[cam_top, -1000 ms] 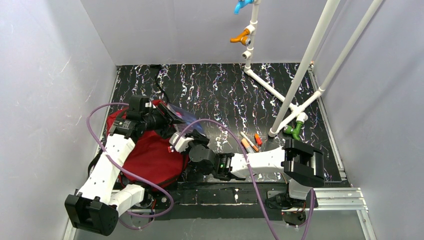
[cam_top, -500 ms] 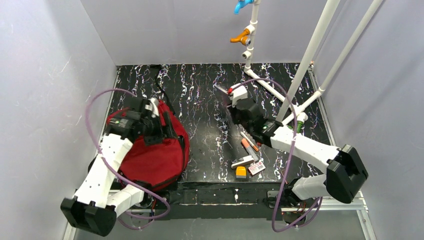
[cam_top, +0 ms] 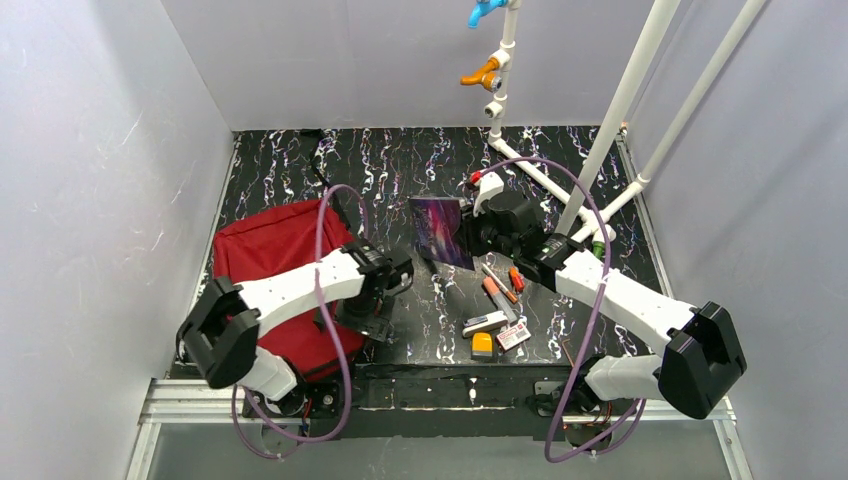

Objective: Pack the student bag
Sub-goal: Pick up the book from the center of the board, then place the book in the student bag.

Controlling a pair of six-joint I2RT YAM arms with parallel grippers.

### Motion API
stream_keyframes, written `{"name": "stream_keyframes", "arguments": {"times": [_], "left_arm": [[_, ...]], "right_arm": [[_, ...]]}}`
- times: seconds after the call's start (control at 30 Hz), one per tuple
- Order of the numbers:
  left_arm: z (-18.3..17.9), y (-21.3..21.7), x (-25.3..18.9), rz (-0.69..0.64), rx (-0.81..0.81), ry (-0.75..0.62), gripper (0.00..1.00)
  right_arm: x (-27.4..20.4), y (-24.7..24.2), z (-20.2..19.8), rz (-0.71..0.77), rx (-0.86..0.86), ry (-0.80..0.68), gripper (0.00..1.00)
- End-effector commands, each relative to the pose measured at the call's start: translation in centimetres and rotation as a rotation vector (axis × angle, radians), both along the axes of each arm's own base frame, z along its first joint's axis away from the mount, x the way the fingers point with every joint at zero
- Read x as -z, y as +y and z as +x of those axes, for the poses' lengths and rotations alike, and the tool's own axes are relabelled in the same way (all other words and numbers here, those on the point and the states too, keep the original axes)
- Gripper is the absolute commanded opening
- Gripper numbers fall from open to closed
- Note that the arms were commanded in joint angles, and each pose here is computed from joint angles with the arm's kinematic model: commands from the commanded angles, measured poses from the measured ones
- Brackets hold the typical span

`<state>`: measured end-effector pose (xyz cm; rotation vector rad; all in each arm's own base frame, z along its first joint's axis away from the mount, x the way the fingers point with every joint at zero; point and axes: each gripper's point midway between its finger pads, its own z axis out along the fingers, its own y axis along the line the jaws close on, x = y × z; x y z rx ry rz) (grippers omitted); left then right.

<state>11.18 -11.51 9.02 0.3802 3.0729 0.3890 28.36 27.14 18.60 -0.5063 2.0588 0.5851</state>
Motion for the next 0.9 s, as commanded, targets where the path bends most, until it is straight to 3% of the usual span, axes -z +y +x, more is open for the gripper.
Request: {"name": "stream_keyframes", "arguments": {"times": [0.0,0.1,0.27,0.47,0.53,0.63,0.77,0.87], "left_arm": [[0.3,2.3,-0.3,0.225,0.026,-0.048,0.96],[0.5,2.0,0.0,0.265,0.054,-0.032,0.84],[1.8,0.4,0.0,0.214,0.096,-0.054,0.39],[4.0,-0.4,0.1,0.212,0.15,-0.094,0.0],[6.1,-1.0,-0.3,0.151,0.143,-0.135,0.0],[9.9,-3.1,-1.8,-0.077,0.094,-0.179,0.0],[15.8,-7.8,-7.8,-0.465,0.134,-0.336,0.0],[17.7,-9.6,-11.2,-0.589,0.187,-0.356,0.0]], "right_arm": [[-6.3,1.1,0.7,0.193,-0.019,-0.099,0.01],[-6.2,0.8,1.0,0.2,-0.009,-0.1,0.01],[-6.3,0.7,0.9,0.207,-0.026,-0.094,0.01],[-6.9,-0.1,1.0,0.204,-0.014,-0.109,0.01],[-7.2,-0.4,1.0,0.203,-0.006,-0.119,0.01],[-6.5,-1.1,0.9,0.175,0.012,-0.093,0.01],[-6.2,-1.7,0.8,0.163,0.035,-0.047,0.01],[-6.3,-1.5,0.1,0.196,0.034,-0.005,0.01]]}}
